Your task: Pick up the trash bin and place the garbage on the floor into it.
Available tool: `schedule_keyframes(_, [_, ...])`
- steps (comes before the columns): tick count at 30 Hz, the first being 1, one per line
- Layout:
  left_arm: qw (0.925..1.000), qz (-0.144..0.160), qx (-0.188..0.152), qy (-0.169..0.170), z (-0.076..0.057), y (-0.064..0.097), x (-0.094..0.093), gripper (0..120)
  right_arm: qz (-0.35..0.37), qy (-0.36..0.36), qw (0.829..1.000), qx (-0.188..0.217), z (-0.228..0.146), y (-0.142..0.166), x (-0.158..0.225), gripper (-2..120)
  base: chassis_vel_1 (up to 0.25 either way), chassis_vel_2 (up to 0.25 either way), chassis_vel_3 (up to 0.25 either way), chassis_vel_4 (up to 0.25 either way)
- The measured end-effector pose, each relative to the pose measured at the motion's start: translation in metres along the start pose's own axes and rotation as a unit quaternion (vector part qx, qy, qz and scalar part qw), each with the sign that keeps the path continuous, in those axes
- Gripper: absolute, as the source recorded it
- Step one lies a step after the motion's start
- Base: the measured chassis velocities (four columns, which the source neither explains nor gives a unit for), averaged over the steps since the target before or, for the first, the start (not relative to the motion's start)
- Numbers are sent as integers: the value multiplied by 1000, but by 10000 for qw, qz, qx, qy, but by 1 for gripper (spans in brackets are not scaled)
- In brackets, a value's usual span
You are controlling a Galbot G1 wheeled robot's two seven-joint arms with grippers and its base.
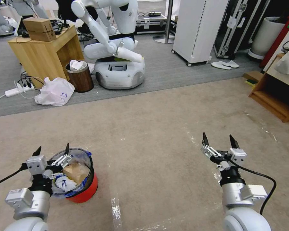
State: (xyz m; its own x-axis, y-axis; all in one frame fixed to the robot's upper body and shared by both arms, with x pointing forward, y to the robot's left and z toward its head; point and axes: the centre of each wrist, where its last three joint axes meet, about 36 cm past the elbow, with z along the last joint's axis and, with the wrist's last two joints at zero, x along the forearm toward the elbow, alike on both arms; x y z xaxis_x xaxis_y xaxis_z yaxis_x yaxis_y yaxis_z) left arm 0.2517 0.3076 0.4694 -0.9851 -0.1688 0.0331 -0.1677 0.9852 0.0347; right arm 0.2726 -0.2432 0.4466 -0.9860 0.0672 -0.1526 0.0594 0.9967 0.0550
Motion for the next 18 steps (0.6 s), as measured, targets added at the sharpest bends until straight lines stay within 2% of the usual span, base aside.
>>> schedule_keyframes(18, [10000, -5, -62, 0, -2, 1, 1, 100, 43, -66, 9999, 99, 0, -3, 0, 100, 0, 0, 0, 0])
